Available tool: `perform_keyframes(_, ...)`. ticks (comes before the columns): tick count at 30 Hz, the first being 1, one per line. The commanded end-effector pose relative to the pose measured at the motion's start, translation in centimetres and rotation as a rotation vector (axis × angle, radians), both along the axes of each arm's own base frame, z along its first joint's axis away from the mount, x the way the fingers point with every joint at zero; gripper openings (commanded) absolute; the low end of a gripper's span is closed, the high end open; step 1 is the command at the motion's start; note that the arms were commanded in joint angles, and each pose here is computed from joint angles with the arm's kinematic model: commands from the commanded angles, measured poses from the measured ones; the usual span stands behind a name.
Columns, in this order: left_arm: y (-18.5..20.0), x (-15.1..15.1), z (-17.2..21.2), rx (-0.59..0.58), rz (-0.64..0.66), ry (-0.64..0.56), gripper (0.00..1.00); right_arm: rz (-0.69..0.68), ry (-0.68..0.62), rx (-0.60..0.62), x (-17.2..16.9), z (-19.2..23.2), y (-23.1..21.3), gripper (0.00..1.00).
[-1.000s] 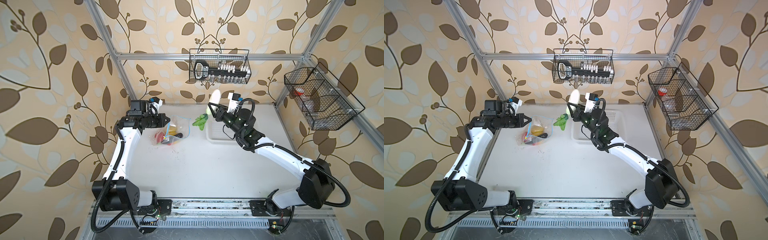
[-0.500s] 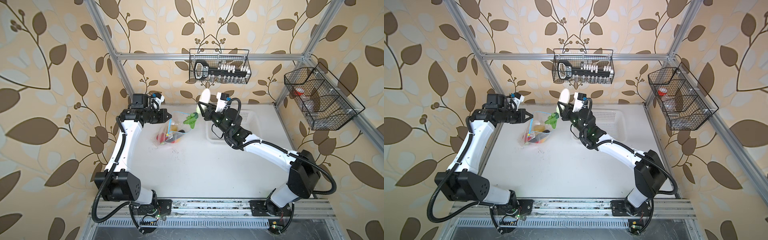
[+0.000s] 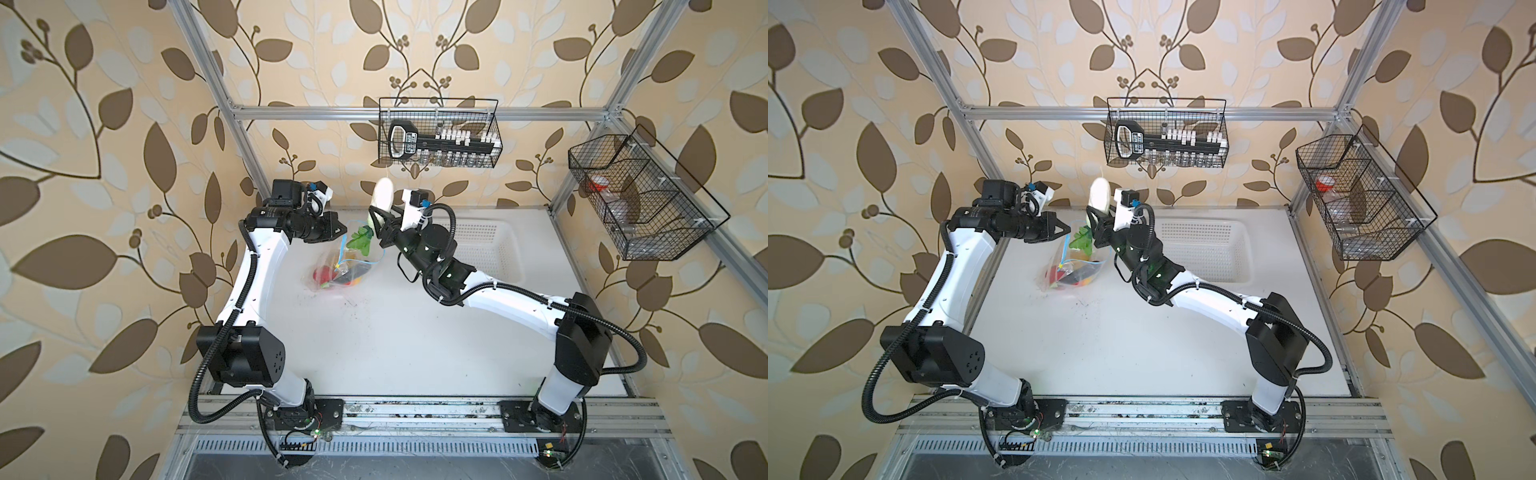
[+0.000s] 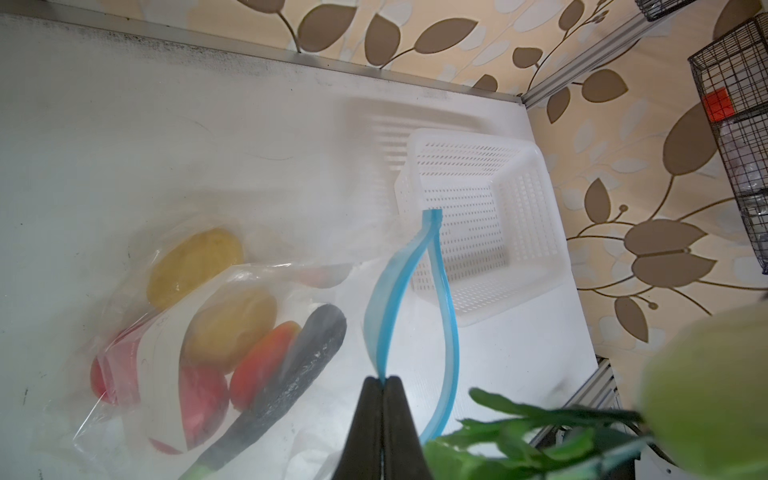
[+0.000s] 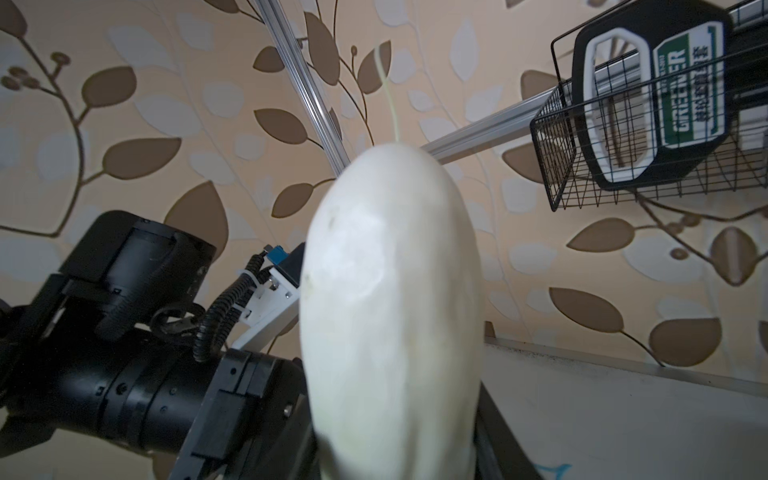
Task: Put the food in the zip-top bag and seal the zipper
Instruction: 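Carry the radish over the bag opening beside the left gripper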
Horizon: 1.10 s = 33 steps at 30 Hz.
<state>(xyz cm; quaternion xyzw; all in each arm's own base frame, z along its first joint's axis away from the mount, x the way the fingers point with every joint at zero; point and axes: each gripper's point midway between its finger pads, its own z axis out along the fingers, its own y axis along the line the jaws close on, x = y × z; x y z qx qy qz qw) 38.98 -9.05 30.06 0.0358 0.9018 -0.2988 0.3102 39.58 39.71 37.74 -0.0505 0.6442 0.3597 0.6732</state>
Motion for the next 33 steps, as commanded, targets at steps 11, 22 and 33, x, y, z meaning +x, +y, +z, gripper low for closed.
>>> perform_keyframes(11, -0.9, -1.0, 2.7, -0.026, -0.005, -0.068, 0.0, -0.12, -0.059, -0.021, 0.6, 0.0, 0.8, 0.0)
perform_keyframes(22, -1.9, -0.4, 5.3, -0.085, 0.011, -0.078, 0.0, -0.079, 0.023, 0.1, 2.1, -3.0, 1.4, 0.0)
perform_keyframes(33, -2.6, 0.3, 6.6, -0.084, 0.017, -0.104, 0.0, -0.014, 0.073, 0.123, 3.9, -4.4, 3.7, 0.0)
